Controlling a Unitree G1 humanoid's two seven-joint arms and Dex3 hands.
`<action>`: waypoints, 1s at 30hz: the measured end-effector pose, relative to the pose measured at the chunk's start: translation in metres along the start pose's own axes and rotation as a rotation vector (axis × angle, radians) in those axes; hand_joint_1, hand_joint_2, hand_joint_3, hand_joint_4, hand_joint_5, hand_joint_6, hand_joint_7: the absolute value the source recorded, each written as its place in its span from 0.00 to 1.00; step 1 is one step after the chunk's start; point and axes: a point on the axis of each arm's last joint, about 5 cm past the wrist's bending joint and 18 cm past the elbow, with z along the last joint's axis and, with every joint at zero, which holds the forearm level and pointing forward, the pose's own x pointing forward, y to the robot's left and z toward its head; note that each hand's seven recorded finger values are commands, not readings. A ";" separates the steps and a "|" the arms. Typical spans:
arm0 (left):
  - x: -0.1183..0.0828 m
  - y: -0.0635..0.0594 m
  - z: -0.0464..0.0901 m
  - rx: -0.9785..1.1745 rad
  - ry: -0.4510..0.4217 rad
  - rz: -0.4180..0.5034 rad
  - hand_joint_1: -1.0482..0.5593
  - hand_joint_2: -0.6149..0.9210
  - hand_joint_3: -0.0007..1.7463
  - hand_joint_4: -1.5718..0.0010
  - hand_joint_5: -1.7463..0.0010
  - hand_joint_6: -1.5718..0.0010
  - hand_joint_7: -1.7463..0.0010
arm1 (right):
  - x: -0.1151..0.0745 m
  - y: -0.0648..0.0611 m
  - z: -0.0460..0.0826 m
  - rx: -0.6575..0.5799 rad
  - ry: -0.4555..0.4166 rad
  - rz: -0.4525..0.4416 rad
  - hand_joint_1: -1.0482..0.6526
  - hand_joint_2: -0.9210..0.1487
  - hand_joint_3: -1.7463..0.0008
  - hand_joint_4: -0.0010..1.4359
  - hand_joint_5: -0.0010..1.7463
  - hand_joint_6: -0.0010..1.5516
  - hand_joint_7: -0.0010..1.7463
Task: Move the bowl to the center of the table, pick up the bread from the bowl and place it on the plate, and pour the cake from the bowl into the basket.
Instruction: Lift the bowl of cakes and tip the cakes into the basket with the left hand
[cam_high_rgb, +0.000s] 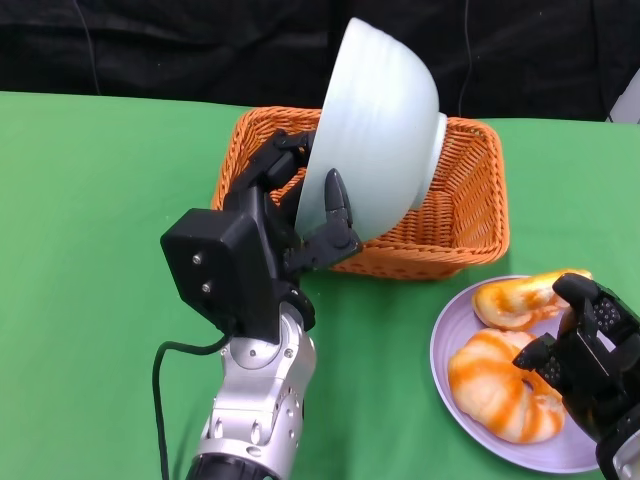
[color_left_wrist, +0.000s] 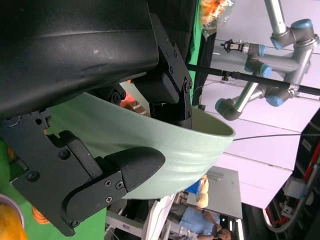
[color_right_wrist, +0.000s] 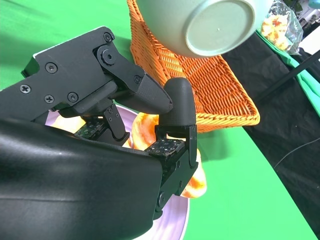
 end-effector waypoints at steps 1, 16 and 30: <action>0.000 0.000 0.000 0.000 0.005 0.001 0.61 0.57 0.76 0.51 0.11 0.43 0.32 | 0.000 0.000 0.000 0.001 0.000 0.002 0.56 0.10 0.48 0.59 1.00 0.43 0.95; 0.004 0.006 0.004 -0.100 0.112 0.054 0.69 0.58 0.83 0.54 0.07 0.45 0.28 | 0.000 0.000 0.000 0.008 0.001 0.011 0.56 0.09 0.49 0.59 1.00 0.43 0.95; 0.005 0.010 0.003 -0.171 0.181 0.087 0.70 0.58 0.85 0.55 0.04 0.44 0.27 | 0.000 0.000 0.000 0.008 0.001 0.014 0.56 0.10 0.49 0.59 1.00 0.43 0.95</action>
